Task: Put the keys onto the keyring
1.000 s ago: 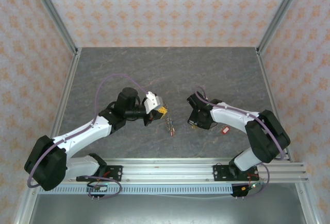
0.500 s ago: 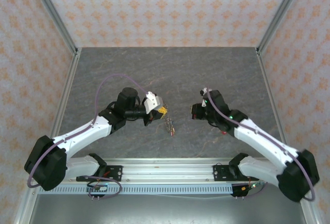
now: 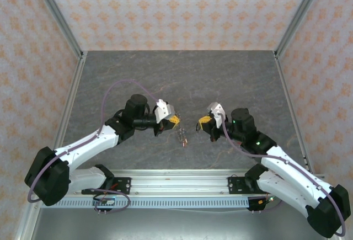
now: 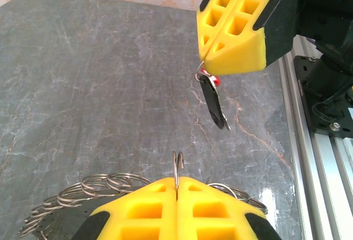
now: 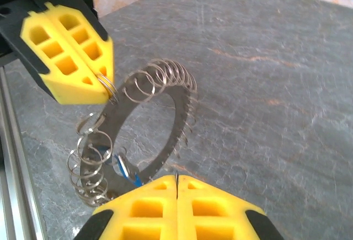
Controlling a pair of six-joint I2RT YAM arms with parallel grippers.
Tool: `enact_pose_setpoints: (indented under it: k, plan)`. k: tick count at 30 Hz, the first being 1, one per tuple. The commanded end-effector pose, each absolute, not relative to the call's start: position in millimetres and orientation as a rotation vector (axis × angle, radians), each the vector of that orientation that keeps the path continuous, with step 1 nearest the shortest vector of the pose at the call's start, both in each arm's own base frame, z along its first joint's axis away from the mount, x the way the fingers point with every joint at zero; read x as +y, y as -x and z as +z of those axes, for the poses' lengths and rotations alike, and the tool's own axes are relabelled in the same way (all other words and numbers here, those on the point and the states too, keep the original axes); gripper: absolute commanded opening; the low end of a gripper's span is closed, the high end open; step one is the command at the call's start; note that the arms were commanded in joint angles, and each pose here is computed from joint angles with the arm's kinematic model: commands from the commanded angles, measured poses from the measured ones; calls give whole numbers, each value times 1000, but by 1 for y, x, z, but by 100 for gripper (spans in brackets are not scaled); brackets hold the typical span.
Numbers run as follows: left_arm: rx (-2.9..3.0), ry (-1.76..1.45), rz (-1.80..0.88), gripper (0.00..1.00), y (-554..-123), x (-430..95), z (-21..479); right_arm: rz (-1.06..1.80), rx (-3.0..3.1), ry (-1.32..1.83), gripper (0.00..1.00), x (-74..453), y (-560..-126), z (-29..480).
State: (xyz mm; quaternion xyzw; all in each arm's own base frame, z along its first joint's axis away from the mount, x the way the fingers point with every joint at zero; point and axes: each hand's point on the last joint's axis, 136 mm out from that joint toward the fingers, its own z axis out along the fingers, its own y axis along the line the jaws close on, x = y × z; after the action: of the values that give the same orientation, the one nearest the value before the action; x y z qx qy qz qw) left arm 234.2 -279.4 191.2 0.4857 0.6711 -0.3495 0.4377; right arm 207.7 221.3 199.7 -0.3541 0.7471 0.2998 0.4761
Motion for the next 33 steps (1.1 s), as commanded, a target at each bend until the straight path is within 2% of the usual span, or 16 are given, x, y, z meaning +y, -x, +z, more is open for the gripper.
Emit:
enact_pose_setpoints:
  k: [1,8,15,21,33]
  plan:
    - [1584,-1230,-909,0,-227,-288,215,720,1651,1008,0,235,-201,215]
    - [1581,-1252,-924,0,-223,-295,213,663,1589,1091,0,239,-204,218]
    - [1581,-1248,-915,0,-226,-297,213,820,1572,1170,0,256,-188,220]
    - [1588,-1250,-914,0,-227,-298,212,898,1508,1125,0,265,-187,238]
    - [1581,-1254,-915,0,-228,-301,215,909,1509,1107,0,272,-192,241]
